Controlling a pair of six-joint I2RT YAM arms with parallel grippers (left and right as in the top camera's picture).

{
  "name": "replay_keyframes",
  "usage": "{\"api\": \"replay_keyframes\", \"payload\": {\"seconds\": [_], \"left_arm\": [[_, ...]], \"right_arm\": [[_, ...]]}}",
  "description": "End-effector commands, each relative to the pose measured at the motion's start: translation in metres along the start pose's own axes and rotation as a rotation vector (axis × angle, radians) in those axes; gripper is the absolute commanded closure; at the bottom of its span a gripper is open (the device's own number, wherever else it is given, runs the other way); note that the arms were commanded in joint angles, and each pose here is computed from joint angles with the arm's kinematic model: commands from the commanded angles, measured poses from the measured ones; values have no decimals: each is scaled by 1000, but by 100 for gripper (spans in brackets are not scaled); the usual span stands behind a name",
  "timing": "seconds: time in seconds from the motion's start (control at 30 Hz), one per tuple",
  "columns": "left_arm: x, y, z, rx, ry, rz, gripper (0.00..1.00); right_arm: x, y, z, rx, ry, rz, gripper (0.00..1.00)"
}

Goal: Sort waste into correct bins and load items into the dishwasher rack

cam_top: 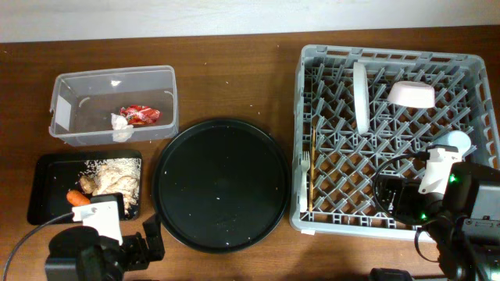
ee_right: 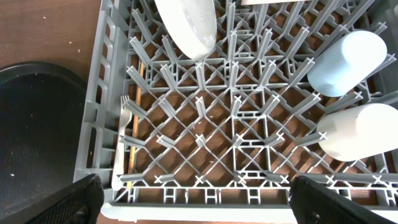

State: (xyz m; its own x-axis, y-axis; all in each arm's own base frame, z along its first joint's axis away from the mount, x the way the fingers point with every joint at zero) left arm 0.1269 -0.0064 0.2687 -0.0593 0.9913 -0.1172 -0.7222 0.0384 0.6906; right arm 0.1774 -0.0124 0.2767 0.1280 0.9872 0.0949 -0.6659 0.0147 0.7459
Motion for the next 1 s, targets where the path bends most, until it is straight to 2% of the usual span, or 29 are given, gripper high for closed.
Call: {"api": "replay_keyframes", "payload": {"seconds": [0.0,0.2,0.37,0.6,0.77,0.97], "left_arm": [[2,-1,-2,2,-9,10,0],[2,-1,-2,3,-9,10,0],[2,-1,-2,2,-9,10,1],[2,-1,-2,3,-9,10,0],[2,-1,-2,3,-9,10,1],[2,-1,-2,3,-9,10,0]], "right_arm": [[-2,0,-2,1,6,-13,2],[-3,15,-4,-67,10,-22,2],[-2,33,0,-318,24,-7,2],[12,-6,-10,-673,85,135,2],[16,-29,-14,-851,121,178,2],[10,-59,-16,-917,116,156,2]]}}
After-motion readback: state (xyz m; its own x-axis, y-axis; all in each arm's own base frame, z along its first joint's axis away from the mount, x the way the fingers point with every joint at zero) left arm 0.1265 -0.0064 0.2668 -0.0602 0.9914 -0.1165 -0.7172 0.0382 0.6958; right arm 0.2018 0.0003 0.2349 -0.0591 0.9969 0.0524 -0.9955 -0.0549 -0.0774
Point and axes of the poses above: each gripper's point midway between its finger pads, its own y axis back along the fingers, its own x axis along the line the jaws close on, z = x × y, the point moved 3 cm from there along y, back along the fingers
